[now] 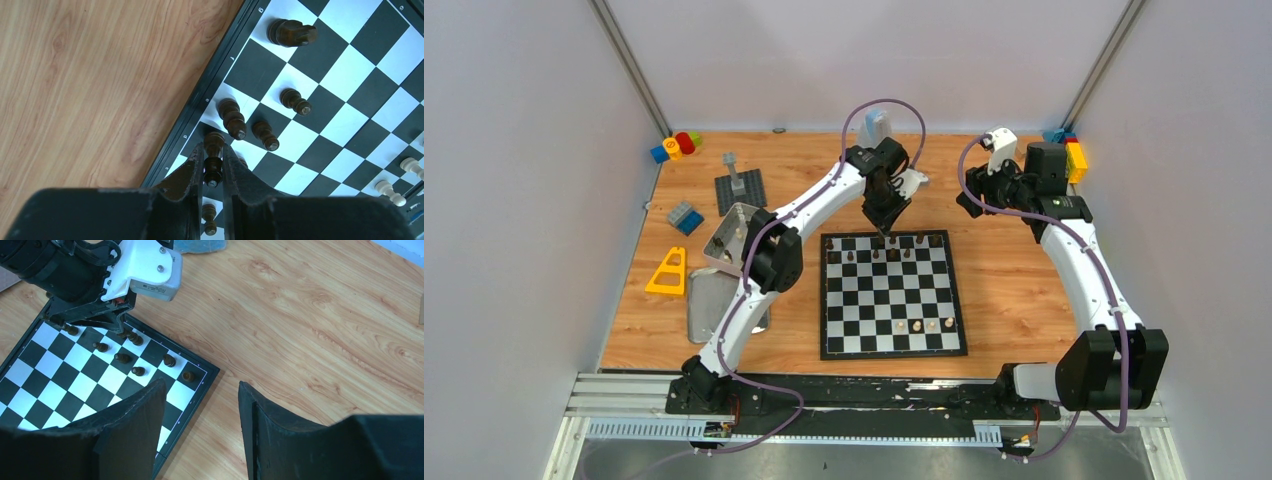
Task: Set up the chess pieces on the board
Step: Place the chess piece on the chessboard.
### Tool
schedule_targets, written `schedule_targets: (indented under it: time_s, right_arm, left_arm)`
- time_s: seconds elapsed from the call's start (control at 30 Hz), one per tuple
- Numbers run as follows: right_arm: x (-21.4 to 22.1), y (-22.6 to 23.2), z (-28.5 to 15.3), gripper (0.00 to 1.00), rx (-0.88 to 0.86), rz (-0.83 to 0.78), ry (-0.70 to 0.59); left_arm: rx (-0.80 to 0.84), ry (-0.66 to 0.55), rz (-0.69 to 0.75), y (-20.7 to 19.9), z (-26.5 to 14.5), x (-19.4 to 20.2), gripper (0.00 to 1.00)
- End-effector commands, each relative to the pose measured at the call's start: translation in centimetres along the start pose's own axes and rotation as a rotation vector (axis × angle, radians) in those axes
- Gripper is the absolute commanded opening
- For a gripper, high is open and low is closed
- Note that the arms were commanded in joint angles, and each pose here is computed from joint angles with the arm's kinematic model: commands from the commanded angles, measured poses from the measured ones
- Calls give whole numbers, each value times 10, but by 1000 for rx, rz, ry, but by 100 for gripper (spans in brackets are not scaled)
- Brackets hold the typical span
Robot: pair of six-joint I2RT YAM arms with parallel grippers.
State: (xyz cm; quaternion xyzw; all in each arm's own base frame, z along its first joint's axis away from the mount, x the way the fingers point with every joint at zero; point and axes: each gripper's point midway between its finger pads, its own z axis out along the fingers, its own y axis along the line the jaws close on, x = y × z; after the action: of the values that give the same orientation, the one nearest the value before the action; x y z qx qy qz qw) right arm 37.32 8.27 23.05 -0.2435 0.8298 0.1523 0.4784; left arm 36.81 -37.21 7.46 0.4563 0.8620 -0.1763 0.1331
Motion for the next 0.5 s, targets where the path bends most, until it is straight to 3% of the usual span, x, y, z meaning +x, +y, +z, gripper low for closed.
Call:
schedule_targets:
  time_s: [0.0, 0.47]
  right_arm:
    - [-12, 1, -3, 56, -7, -23, -49]
    - [-10, 1, 0, 56, -16, -22, -44]
  left_arm:
    - [22, -23, 2, -10, 0, -10, 16]
    - [18, 5, 0, -8, 4, -3, 27]
